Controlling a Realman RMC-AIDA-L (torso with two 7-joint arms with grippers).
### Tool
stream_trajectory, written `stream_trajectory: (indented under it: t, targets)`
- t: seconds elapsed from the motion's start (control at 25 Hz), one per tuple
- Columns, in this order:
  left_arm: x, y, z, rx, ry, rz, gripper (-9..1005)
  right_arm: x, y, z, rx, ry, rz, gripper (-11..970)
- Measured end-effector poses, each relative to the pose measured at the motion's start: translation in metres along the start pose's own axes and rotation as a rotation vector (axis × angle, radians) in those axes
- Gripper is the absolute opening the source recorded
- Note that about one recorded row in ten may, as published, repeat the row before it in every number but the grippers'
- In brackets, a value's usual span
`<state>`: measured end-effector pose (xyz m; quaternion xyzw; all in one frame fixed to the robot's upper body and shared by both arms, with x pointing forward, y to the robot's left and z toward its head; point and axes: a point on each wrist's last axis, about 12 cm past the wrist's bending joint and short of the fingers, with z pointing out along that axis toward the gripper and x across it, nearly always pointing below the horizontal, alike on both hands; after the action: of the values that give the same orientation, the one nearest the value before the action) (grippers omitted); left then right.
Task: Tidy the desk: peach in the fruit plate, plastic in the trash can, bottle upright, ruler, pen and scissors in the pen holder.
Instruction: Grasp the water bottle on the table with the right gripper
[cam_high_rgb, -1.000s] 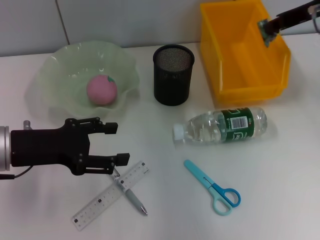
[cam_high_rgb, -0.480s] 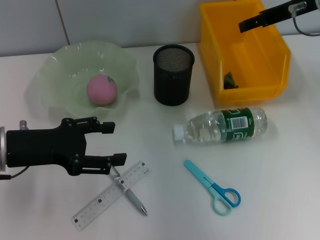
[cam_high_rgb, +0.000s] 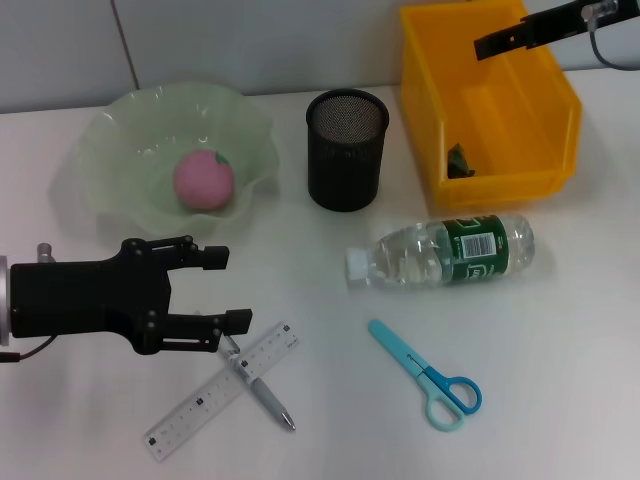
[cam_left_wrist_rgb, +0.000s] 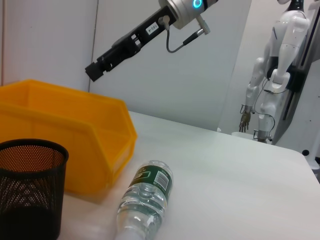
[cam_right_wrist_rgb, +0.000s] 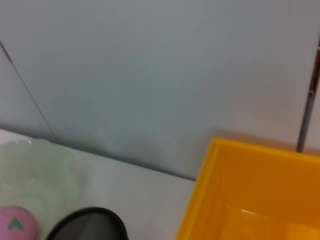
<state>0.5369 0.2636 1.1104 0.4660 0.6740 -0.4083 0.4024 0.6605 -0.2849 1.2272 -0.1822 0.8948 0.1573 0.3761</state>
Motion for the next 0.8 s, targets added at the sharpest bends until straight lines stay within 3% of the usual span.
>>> stream_trajectory:
  t: [0.36,0.8]
  targets:
    - [0.000,0.000,0.000,0.000,-0.001,-0.001,842,0.003,0.015,-0.030,-0.151,-0.065,-0.007,778]
    - [0.000,0.000,-0.001,-0.003,-0.002,-0.006,842,0.022,0.037,-0.051,-0.262,0.066,-0.150,779]
